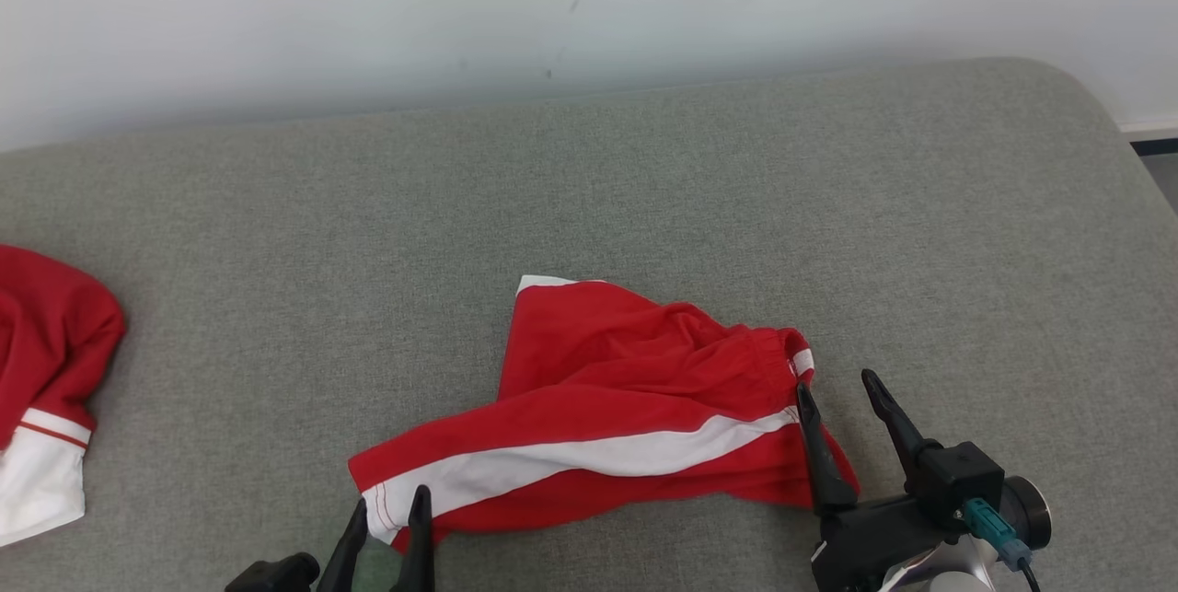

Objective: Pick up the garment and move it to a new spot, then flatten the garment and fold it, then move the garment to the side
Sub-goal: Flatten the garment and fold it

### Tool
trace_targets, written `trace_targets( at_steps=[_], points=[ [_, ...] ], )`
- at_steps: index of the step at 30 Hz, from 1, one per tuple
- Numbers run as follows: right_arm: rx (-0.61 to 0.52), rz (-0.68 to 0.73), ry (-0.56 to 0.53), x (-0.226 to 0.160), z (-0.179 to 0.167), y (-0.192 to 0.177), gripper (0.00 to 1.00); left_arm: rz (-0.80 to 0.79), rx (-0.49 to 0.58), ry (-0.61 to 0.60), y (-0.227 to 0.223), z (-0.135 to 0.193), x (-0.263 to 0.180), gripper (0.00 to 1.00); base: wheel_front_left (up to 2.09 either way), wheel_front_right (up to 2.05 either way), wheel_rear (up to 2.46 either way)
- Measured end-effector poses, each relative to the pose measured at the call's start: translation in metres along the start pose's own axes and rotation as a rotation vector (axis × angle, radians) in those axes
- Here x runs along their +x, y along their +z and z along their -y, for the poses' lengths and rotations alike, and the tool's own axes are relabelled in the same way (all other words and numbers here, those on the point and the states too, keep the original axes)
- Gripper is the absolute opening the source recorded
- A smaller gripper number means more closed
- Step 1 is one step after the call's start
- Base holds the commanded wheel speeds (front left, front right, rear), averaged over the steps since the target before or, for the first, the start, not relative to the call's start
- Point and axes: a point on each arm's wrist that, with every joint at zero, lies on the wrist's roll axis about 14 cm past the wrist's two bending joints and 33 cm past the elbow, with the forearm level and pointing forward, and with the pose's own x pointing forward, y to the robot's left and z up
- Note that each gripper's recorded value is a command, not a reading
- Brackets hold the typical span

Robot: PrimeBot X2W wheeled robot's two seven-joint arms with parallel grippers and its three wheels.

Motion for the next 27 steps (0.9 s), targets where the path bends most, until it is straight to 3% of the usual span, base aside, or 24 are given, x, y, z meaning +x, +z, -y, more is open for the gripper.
trace_targets(
  at_steps=[4,7,9,12,14,16,18,27],
  points=[
    [0.004,-0.003,-0.002,0.001,0.0,-0.001,1.0,0.01,0.001,-0.005,0.003,0.001,0.002,0.98,0.0,0.0,0.0],
    [0.009,-0.002,-0.004,0.001,0.001,-0.001,1.0,0.01,0.001,-0.006,0.003,0.002,0.002,0.58,0.0,0.0,0.0],
    [0.01,-0.003,-0.005,0.001,0.001,-0.001,1.0,0.008,0.001,-0.006,0.002,0.002,0.002,0.62,0.0,0.0,0.0],
    [0.011,-0.005,-0.004,0.002,0.001,-0.002,1.0,0.004,-0.002,-0.003,0.001,0.001,0.002,0.45,0.0,0.0,0.0],
    [0.012,-0.005,-0.004,0.003,0.001,-0.002,1.0,0.003,-0.003,-0.001,0.001,0.0,0.002,0.42,0.0,0.0,0.0],
    [0.012,-0.006,-0.004,0.003,0.001,-0.002,1.0,0.004,-0.003,0.003,0.001,-0.001,0.002,0.16,0.0,0.0,0.0],
    [0.012,-0.004,-0.002,0.004,0.001,-0.002,1.0,0.01,0.001,0.003,0.003,-0.002,0.002,0.0,0.0,0.0,0.0],
    [0.025,0.006,0.031,0.006,-0.011,0.002,1.0,0.047,0.038,0.005,0.016,-0.004,-0.001,0.0,0.0,0.0,0.0]
  ],
)
